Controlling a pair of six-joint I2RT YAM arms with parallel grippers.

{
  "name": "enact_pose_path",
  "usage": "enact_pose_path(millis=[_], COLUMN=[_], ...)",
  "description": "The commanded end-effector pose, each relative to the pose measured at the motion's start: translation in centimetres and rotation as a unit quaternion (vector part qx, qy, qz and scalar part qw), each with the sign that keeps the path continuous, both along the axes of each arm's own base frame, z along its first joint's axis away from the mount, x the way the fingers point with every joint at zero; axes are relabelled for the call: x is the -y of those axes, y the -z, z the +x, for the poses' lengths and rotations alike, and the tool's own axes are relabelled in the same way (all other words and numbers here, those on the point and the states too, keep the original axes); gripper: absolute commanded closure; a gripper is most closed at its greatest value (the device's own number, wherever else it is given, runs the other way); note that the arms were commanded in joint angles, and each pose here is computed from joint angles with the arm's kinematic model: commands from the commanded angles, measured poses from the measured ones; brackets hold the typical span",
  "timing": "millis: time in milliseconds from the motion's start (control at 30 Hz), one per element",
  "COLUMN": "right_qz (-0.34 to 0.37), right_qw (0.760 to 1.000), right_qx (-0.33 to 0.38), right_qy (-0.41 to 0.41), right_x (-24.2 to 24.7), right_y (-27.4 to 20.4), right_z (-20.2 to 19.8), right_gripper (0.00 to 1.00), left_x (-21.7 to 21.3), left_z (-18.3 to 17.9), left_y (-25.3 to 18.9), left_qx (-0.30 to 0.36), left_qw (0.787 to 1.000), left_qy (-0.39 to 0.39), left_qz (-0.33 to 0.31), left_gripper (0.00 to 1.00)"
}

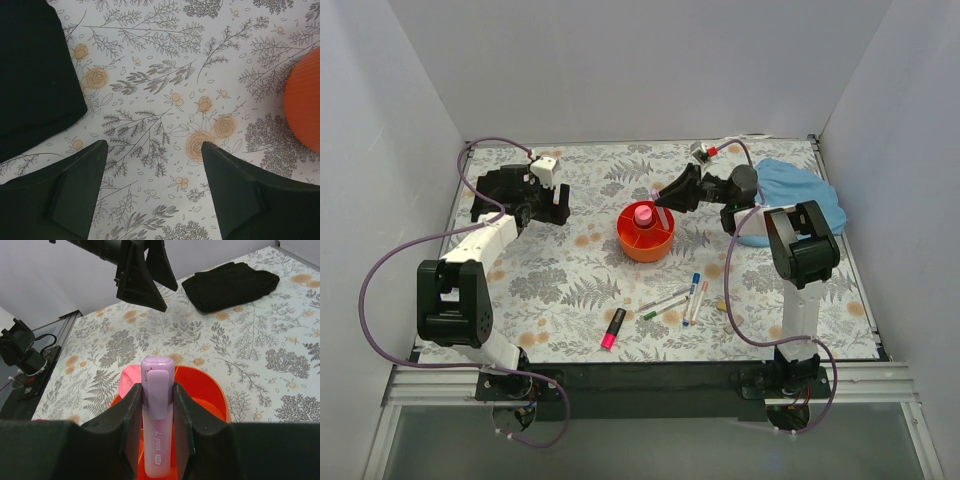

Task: Sort the stationery into containers
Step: Place the pen in the storage box, then pick up the pen from the center of the board.

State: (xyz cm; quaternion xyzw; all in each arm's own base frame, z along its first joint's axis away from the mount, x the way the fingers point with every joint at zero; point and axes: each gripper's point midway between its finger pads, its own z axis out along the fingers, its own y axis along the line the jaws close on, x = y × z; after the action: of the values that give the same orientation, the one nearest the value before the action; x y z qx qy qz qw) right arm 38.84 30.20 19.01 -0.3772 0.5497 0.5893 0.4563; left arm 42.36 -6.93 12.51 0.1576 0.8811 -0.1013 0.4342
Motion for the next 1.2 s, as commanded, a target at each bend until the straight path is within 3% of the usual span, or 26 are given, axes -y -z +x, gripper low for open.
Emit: enact_pose_path(millis=[0,33,100,200,233,500,567,600,667,700,767,800,833,967,1167], right_qz=[0.059,0.060,0.057,0.053,0.051,0.036,0.017,0.000,-0.067,-0.103,-0.191,-0.219,-0.258,-0.315,-0.352], right_qw=[0.982,0.982,0.981,0.980,0.980,0.972,0.972,0.953,0.949,0.908,0.900,0.868,0.864,0.797,0.683], right_qx=[0.178,0.179,0.183,0.189,0.190,0.230,0.234,0.301,0.301,0.399,0.391,0.445,0.430,0.477,0.529], right_qy=[-0.004,-0.001,-0.002,-0.009,-0.013,-0.008,0.009,0.030,0.065,0.070,0.035,0.008,-0.046,-0.194,-0.360], right_x=[-0.2,-0.2,-0.1,0.2,0.2,2.3,2.6,2.7,1.9,1.4,-1.0,-1.7,-3.1,-5.2,-8.7], right_y=[-4.3,-4.1,-3.8,-4.2,-4.4,-9.3,-11.3,-11.8,-12.2,-12.3,-10.1,-9.4,-7.6,-2.5,4.0], right_z=[-0.6,-0.5,-0.7,-1.2,-1.4,-4.0,-4.6,-4.0,-4.2,-3.8,-6.0,-6.6,-9.2,-15.1,-21.9], right_gripper=[0.95,0.84,0.78,0.13,0.02,0.02,0.02,0.02,0.02,0.02,0.02,0.02,0.02,0.02,0.30], left_x=[-0.3,-0.4,-0.4,-0.6,-0.6,-0.6,-1.1,-1.5,-2.8,-3.3,-3.8,-3.5,-3.3,-2.8,-4.4], left_z=[0.4,0.5,0.5,0.5,0.6,0.4,0.5,0.6,0.6,0.5,-0.5,-1.0,-2.7,-7.1,-10.4], left_y=[-0.6,-0.6,-0.5,-0.7,-0.8,-2.6,-4.0,-4.5,-5.9,-6.4,-7.0,-7.1,-5.7,-3.4,-2.6], left_qx=[0.011,0.011,0.011,0.014,0.016,0.042,0.061,0.068,0.088,0.095,0.093,0.083,0.035,-0.057,-0.060], left_qw=[1.000,1.000,1.000,1.000,1.000,0.999,0.998,0.997,0.993,0.991,0.990,0.992,0.996,0.997,0.994], left_qy=[-0.002,-0.003,-0.003,-0.006,-0.006,-0.016,-0.026,-0.033,-0.063,-0.075,-0.083,-0.069,-0.058,-0.050,-0.087], left_qz=[0.014,0.016,0.018,0.022,0.021,0.010,0.018,0.026,0.049,0.054,0.063,0.063,0.065,0.015,-0.011], left_gripper=[0.23,0.23,0.23,0.23,0.23,0.22,0.20,0.19,0.15,0.07,0.02,0.02,0.02,0.07,0.08])
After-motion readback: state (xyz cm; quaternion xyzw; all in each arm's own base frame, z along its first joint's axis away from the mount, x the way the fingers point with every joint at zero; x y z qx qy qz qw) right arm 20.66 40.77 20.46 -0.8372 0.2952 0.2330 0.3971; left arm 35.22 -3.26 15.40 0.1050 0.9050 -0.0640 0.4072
